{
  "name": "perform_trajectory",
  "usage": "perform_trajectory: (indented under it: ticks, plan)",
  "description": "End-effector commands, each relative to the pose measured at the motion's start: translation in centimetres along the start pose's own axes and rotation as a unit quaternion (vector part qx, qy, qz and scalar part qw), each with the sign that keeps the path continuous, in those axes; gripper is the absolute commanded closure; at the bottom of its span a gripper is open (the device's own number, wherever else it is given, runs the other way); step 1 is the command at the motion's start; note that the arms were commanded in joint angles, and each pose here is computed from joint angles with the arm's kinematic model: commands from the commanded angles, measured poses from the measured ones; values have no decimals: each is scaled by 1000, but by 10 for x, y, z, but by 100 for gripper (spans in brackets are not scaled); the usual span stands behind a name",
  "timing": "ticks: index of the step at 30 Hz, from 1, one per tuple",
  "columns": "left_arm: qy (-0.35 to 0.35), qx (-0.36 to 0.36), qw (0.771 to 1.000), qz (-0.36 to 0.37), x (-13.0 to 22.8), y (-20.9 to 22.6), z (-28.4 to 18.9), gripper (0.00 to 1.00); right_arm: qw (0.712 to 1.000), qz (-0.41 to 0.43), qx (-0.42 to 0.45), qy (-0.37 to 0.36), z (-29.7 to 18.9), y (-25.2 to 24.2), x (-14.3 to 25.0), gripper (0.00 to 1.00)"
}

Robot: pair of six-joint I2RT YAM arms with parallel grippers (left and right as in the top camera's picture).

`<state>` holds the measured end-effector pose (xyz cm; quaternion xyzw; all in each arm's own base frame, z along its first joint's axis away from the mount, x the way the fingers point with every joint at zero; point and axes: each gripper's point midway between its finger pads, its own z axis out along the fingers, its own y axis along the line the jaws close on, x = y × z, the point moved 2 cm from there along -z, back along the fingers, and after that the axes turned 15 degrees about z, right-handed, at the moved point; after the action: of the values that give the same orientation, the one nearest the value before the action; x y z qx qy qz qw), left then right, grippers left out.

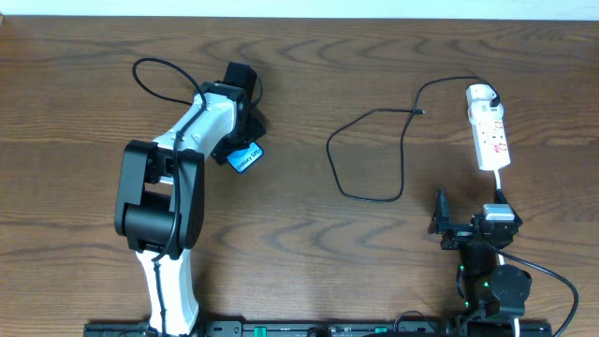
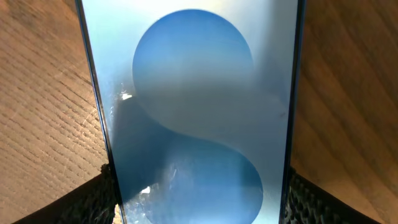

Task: Plug charger to phone and switch on socket
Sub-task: 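Lift the phone with the left gripper and tilt it upright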

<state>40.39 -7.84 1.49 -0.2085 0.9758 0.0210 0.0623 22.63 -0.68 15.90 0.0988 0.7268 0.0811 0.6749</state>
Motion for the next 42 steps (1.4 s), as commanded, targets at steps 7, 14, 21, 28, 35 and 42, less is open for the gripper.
perform_trajectory:
  ticks: [7,14,21,28,35,42]
  plan:
    - [165,-55,984,26,75,30,32,20,1000,5,2,0,0,-1,1,1]
    - [185,-31,980,70,82,24,30,20,1000,5,2,0,0,-1,1,1]
    - [152,-38,985,75,70,24,35,6,1000,5,2,0,0,-1,1,1]
    - [136,-54,986,78,64,28,36,2,1000,5,2,0,0,-1,1,1]
    - [112,-69,988,78,55,31,37,1,1000,5,2,0,0,-1,1,1]
    - [89,-104,989,51,49,41,38,1,1000,5,2,0,0,-1,1,1]
